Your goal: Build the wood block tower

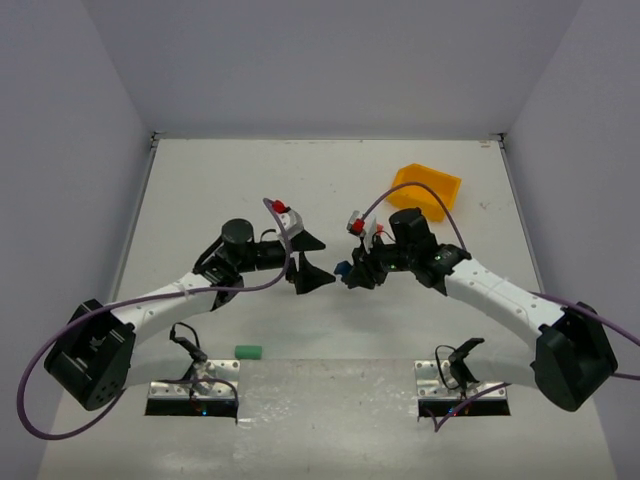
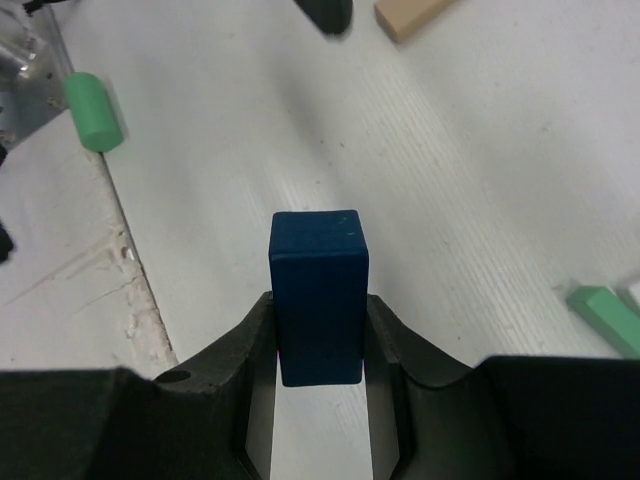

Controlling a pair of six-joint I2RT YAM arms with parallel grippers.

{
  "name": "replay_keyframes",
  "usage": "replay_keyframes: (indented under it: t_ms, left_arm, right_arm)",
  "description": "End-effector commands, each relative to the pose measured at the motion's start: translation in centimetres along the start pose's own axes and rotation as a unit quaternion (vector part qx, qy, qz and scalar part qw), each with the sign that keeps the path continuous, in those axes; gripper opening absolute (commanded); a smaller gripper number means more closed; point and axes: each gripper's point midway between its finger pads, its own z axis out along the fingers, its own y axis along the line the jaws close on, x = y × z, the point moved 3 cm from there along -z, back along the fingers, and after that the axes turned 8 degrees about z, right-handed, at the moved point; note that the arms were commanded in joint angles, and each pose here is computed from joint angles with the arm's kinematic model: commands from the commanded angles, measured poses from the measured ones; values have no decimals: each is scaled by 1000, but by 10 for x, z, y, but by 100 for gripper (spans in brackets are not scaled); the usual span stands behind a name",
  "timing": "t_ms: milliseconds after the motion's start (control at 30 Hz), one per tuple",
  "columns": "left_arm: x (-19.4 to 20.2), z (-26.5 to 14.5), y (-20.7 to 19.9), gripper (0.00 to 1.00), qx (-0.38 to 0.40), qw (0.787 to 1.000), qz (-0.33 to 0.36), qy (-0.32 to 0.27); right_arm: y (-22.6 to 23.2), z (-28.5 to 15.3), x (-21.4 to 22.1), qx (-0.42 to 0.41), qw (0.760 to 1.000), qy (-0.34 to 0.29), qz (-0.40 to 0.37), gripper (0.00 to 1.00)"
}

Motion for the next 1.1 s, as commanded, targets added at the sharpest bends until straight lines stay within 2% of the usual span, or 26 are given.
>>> replay_keyframes:
  t_ms: [0, 67, 100, 133, 233, 300, 367, 433, 500, 533, 633, 767, 833, 900, 1067]
  left_arm:
    - [-20, -20, 54, 100, -237, 966, -98, -30]
    - [-21, -33, 71, 100, -313, 939, -139, -28]
    - [-19, -43, 82, 100, -367, 916, -159, -24]
    - [-16, -62, 96, 100, -447, 875, -183, -16]
    - [-1, -96, 111, 100, -570, 786, -240, -18]
    - [3, -113, 117, 100, -611, 750, -252, -16]
    - [11, -127, 121, 100, -622, 733, -273, -17]
    - [17, -133, 126, 100, -620, 731, -286, -26]
    - [32, -136, 128, 100, -598, 736, -316, -17]
    - [35, -140, 131, 100, -600, 732, -323, -18]
    - [42, -143, 134, 100, -606, 725, -329, -9]
    - [46, -142, 136, 100, -605, 725, -328, 0]
    - [46, -144, 136, 100, -609, 723, -327, -2]
    - [45, -145, 136, 100, -611, 722, -325, -2]
    - [44, -145, 135, 100, -610, 724, -322, -4]
  right_arm:
    - [-36, 4, 6, 102, 993, 55, 30, 18]
    - [-45, 12, 12, 126, 988, 80, 49, 17]
    - [-50, 15, 15, 140, 984, 95, 54, 17]
    - [-57, 20, 19, 160, 979, 115, 53, 17]
    - [-61, 42, 19, 173, 972, 154, 30, 17]
    - [-60, 50, 22, 174, 967, 184, -8, 15]
    - [-54, 62, 18, 179, 961, 205, -52, 16]
    - [-49, 72, 23, 168, 958, 218, -80, 16]
    - [-43, 79, 27, 144, 958, 223, -111, 18]
    - [-40, 81, 31, 135, 957, 229, -118, 20]
    - [-36, 84, 38, 120, 954, 240, -134, 23]
    - [-40, 89, 45, 121, 947, 261, -143, 28]
    - [-42, 92, 47, 122, 946, 266, -142, 34]
    - [-42, 94, 46, 119, 946, 265, -142, 49]
    - [-42, 98, 46, 116, 948, 259, -142, 61]
